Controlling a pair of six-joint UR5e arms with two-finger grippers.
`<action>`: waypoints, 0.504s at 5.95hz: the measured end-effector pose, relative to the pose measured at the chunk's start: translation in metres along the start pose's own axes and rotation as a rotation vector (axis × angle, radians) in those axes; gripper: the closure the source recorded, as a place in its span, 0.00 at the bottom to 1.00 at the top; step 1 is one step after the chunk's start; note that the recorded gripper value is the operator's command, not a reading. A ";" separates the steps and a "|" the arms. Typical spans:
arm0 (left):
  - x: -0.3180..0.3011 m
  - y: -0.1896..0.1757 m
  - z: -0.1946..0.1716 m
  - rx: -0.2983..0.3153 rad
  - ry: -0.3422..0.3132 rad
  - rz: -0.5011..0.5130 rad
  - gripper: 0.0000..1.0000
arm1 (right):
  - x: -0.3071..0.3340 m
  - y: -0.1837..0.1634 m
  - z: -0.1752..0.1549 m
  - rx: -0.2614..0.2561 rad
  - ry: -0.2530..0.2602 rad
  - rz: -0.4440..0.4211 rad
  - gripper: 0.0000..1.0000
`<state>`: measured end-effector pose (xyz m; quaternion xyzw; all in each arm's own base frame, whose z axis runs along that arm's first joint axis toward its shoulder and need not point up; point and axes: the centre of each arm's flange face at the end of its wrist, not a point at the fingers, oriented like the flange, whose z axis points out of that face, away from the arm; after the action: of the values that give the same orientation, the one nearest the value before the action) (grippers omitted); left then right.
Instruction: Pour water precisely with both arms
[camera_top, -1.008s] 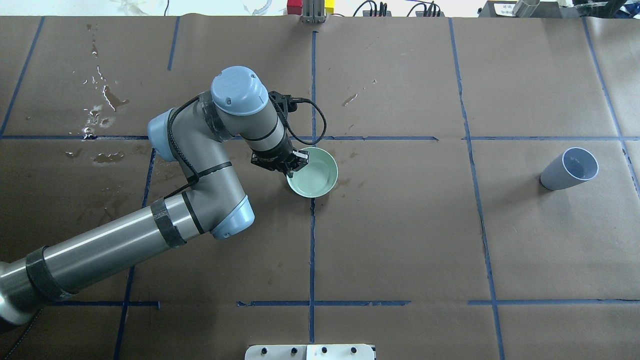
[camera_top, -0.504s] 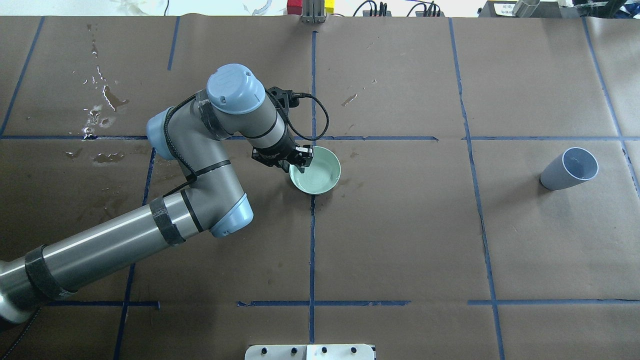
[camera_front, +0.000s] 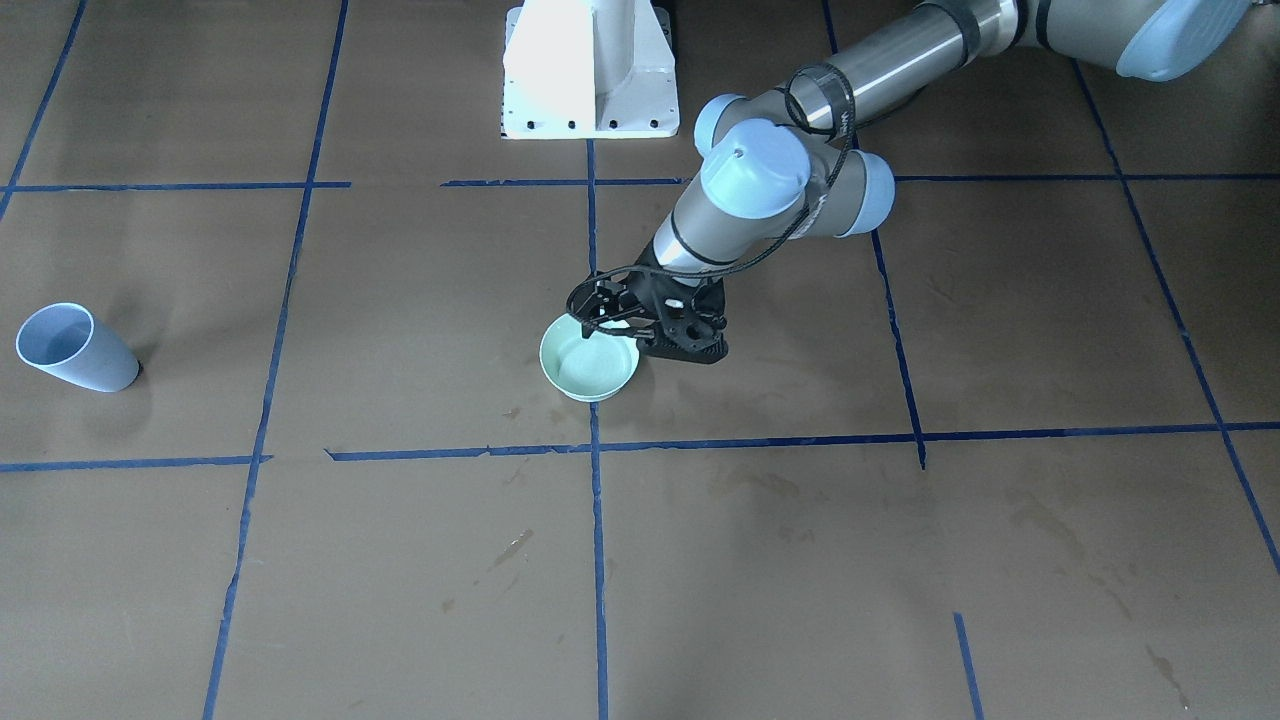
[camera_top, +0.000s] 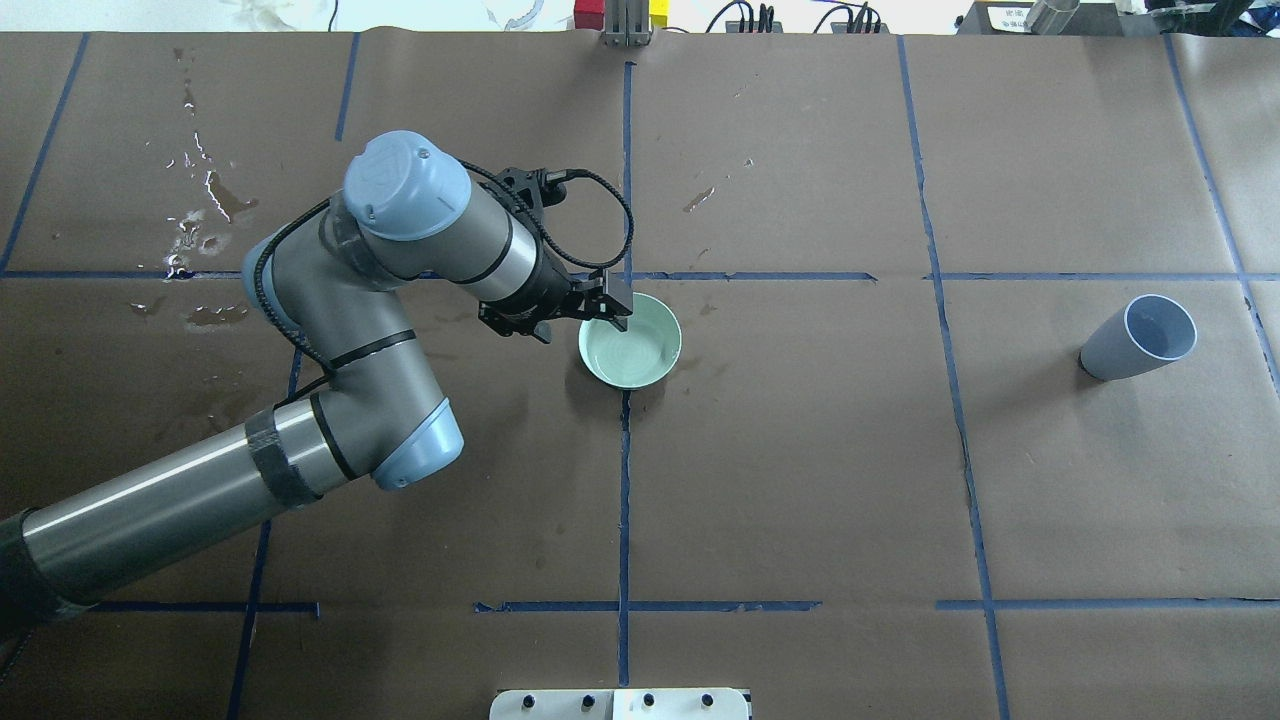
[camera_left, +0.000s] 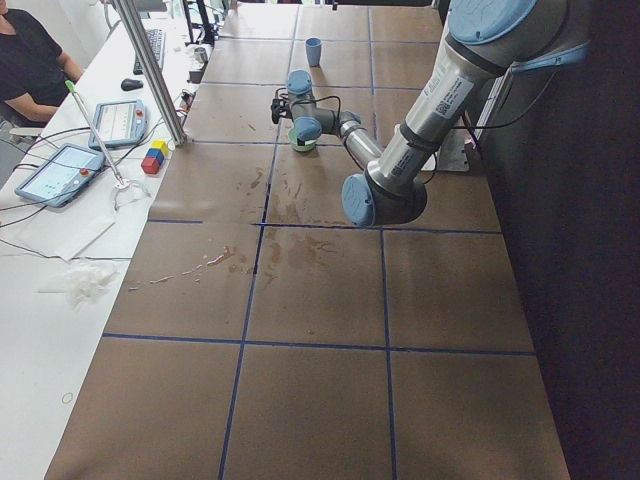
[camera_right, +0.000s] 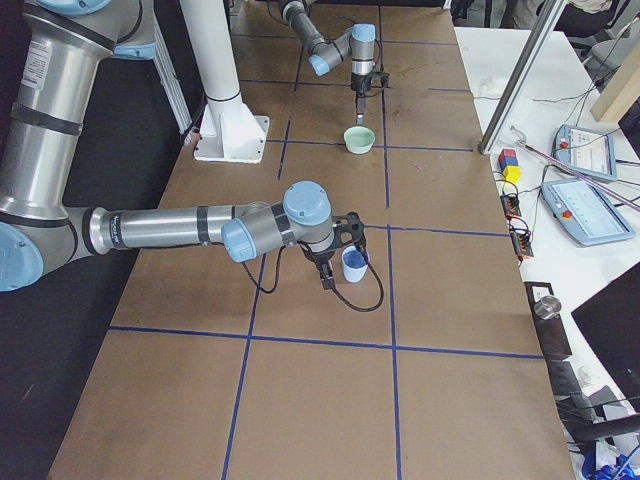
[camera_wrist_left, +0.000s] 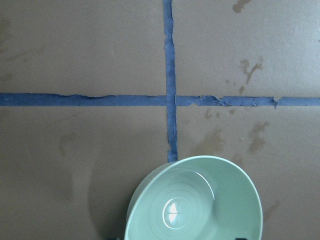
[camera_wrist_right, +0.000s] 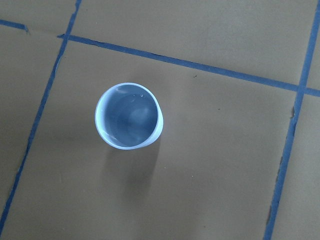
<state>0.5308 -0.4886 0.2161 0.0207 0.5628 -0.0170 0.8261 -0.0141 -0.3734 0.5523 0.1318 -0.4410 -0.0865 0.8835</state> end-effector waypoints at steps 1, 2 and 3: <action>-0.020 0.010 -0.016 0.006 0.008 -0.003 0.00 | -0.011 0.009 0.004 0.049 -0.014 -0.003 0.00; -0.038 0.018 -0.029 0.012 0.010 -0.007 0.00 | -0.022 0.013 0.010 0.089 -0.016 -0.004 0.00; -0.056 0.023 -0.041 0.018 0.006 -0.012 0.00 | -0.032 0.018 0.022 0.116 0.007 -0.008 0.00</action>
<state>0.4738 -0.4632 0.2533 0.0249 0.5654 -0.0271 0.8240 -0.0498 -0.3515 0.5461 0.1849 -0.4418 -0.0636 0.8755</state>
